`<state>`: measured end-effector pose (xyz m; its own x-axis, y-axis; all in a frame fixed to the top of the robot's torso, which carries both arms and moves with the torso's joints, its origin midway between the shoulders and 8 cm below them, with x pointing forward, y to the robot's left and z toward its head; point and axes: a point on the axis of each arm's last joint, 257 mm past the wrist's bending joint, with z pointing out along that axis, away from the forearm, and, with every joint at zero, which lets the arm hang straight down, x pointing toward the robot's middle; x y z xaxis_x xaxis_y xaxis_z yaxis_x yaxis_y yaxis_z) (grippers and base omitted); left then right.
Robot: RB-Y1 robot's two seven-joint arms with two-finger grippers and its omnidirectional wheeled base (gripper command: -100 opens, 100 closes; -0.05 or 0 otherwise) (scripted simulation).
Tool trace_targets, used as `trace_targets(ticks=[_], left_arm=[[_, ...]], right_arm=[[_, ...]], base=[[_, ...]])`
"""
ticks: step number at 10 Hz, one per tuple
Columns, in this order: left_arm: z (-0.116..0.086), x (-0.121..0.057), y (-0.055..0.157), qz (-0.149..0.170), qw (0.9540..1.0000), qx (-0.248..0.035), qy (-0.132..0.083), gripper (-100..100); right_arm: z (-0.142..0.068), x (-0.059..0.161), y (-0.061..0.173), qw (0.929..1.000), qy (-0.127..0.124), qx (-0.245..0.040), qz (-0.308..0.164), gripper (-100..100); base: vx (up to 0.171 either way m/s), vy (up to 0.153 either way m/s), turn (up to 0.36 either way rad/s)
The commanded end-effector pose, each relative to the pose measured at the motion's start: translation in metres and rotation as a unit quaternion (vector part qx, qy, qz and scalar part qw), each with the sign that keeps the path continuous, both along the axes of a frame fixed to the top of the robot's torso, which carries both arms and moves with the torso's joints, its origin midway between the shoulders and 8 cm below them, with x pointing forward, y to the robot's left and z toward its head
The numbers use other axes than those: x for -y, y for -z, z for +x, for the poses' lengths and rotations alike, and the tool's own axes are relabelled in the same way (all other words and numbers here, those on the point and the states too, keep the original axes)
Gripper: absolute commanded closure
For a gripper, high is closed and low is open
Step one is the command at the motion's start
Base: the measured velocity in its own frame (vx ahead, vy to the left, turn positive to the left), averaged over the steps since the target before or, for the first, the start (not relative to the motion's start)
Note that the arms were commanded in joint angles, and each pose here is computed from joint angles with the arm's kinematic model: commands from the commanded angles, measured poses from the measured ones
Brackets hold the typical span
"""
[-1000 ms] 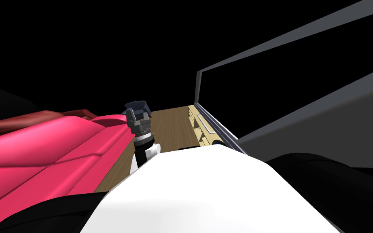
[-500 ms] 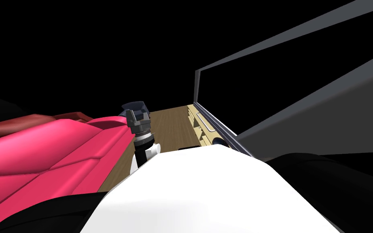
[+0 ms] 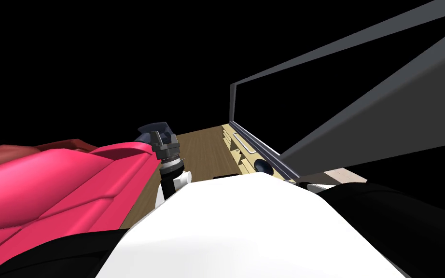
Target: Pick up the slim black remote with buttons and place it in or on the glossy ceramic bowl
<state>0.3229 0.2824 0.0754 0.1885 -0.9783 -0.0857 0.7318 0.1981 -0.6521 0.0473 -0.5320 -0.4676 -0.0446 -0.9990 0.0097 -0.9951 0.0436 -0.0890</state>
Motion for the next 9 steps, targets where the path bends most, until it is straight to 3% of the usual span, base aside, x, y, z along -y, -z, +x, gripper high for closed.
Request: trace_targets(ticks=[1, 9], left_arm=[[0.000, 0.000, 0.000, 0.000, 1.0000, 0.000, 0.000, 0], [0.000, 0.000, 0.000, 0.000, 1.0000, 0.000, 0.000, 0]], right_arm=[[0.014, 0.005, -0.014, 1.0000, 0.004, 0.003, -0.004, 100], [0.061, 0.016, -0.059, 0.9998, 0.003, 0.013, -0.016, 100]], base=[[-0.044, 0.108, -0.109], [-0.032, 0.071, -0.079]])
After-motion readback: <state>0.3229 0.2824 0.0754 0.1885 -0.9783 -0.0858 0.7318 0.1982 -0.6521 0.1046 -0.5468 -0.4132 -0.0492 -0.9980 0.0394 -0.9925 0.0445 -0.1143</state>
